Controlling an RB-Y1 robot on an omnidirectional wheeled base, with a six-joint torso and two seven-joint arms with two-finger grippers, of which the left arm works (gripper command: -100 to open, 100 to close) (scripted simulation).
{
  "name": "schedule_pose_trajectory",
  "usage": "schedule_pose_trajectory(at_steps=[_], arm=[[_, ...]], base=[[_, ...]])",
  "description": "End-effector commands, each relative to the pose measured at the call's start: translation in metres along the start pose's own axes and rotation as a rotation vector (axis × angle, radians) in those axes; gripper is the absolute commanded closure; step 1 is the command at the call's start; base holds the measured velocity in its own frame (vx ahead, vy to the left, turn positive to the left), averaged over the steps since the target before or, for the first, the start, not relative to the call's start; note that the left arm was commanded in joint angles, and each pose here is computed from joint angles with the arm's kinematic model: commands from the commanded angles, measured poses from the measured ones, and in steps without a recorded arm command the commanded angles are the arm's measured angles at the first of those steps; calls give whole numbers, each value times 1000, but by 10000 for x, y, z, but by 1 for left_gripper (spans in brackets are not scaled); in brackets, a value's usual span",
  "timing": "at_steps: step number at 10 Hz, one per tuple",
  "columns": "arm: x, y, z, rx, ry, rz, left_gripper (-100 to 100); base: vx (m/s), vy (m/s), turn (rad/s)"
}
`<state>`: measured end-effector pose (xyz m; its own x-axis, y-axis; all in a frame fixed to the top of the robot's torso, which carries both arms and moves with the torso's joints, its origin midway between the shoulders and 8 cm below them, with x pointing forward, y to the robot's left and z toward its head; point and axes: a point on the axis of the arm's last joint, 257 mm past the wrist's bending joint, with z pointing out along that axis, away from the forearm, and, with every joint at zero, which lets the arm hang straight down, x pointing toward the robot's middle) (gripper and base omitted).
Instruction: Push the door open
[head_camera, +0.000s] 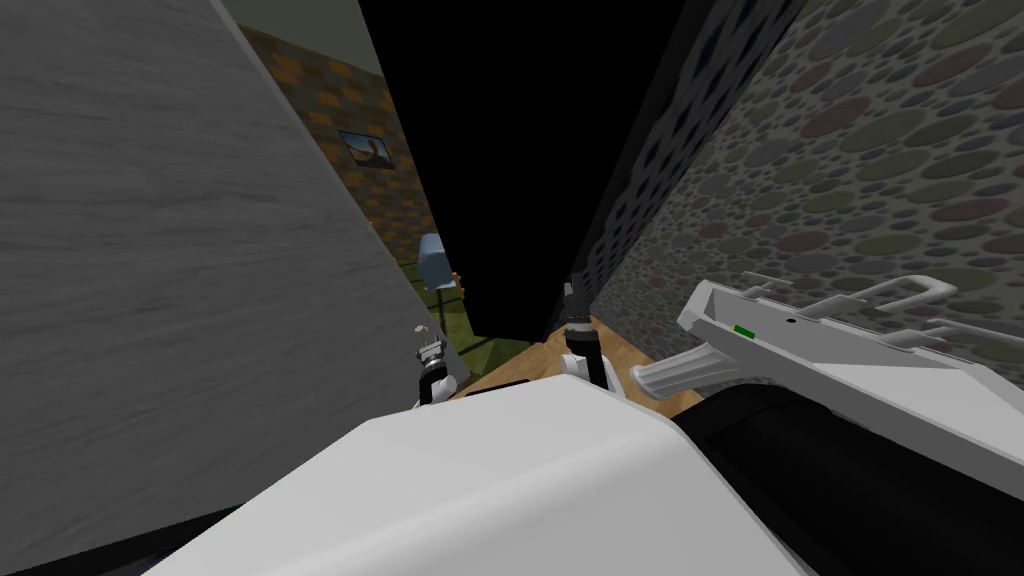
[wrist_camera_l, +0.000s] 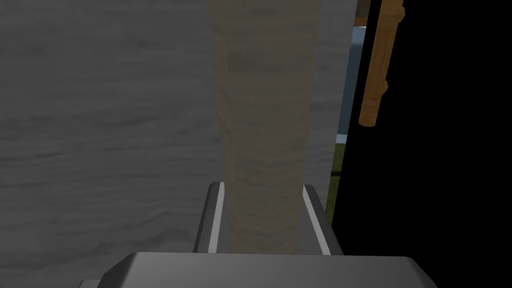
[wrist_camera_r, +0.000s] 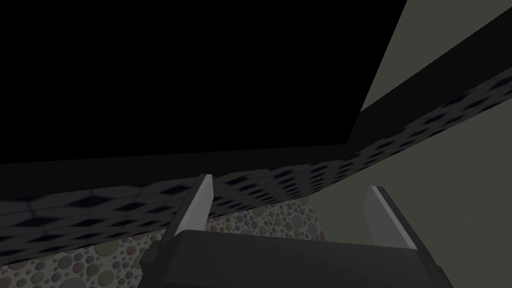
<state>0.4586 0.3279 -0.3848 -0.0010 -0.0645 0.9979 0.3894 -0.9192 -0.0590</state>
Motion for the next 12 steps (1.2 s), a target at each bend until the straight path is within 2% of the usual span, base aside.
schedule_pose_trajectory(at_steps=[1, 2, 4, 5, 7, 8, 11, 12], arm=[[51, -271, 60, 58, 19, 8, 100], [57, -349, 71, 77, 21, 9, 100], [57, -349, 71, 77, 21, 9, 100], [67, -510, 85, 118, 24, 11, 100], [76, -671, 92, 160, 26, 13, 100], [76, -671, 92, 160, 26, 13, 100], [85, -912, 87, 225, 28, 13, 100], [85, -912, 87, 225, 28, 13, 100]], base=[[84, 24, -97], [100, 24, -106], [52, 15, -7], [61, 12, -112], [106, 40, -104], [79, 32, 8], [73, 24, -76], [66, 24, -25]])
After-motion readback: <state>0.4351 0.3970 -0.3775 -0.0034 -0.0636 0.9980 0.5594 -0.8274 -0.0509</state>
